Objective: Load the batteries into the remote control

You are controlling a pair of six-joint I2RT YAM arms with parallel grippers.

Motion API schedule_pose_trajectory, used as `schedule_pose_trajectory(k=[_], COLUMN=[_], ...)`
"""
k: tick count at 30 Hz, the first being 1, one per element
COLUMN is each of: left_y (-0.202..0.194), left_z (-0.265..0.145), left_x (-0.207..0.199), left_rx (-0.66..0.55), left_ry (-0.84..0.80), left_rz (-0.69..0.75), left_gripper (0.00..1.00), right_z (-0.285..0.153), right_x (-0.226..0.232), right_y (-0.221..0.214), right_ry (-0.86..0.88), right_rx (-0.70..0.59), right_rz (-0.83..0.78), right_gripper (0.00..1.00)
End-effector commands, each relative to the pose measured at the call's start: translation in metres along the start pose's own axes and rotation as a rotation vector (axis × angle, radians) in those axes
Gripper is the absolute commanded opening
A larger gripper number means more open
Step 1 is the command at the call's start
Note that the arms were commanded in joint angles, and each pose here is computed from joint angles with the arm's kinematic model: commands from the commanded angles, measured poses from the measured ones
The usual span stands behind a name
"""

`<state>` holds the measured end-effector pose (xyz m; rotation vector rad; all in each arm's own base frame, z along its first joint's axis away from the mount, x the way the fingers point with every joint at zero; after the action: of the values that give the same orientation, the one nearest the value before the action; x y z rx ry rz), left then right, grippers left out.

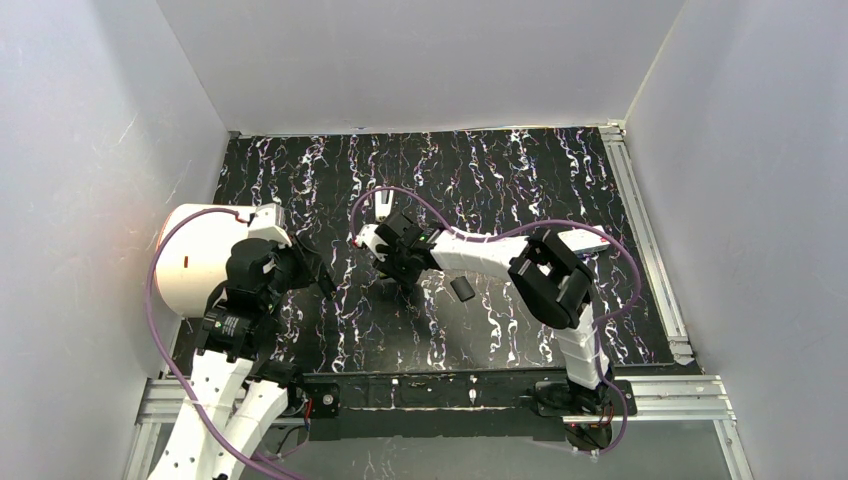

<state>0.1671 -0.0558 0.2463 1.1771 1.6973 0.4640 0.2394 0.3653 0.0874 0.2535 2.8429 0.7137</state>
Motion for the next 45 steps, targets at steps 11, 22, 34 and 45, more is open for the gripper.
schedule_pose_trajectory(k=[11,22,34,45], left_y=[-0.005,-0.005,0.011,0.046], left_z=[0.004,0.01,0.031,0.078], left_x=[-0.003,-0.009,-0.071,-0.144], left_rx=[0.041,0.07,0.161,0.329], left_ry=[-0.031,-0.054,-0.432,-0.775], left_rz=[0.0,-0.037,-0.275,-0.464], left_gripper=[0.0,0.0,0.0,0.0], right_z=[0.007,-0.04,-0.169,-0.283], right_x=[0.003,0.015,-0.013,-0.013], right_y=[0.01,0.005,0.029,0.052], right_ry=[-0.063,-0.041,-0.447,-0.441], right_rx=[0.039,0.009,-0.438,-0.796], right_rz=[-0.046,-0.049,0.368,0.619], right_gripper=[0.19,0.09,0.11,0.15])
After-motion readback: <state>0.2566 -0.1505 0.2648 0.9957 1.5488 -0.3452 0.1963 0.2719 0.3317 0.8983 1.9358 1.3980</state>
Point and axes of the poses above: each gripper's point midway between its finger pads, its own z axis out along the fingers, its own x axis along the line the jaws close on, y = z × x, the point moved 7 cm from there along -z, back along the fingers, and after that the axes turned 11 degrees about -z, right-handed, at the moved point
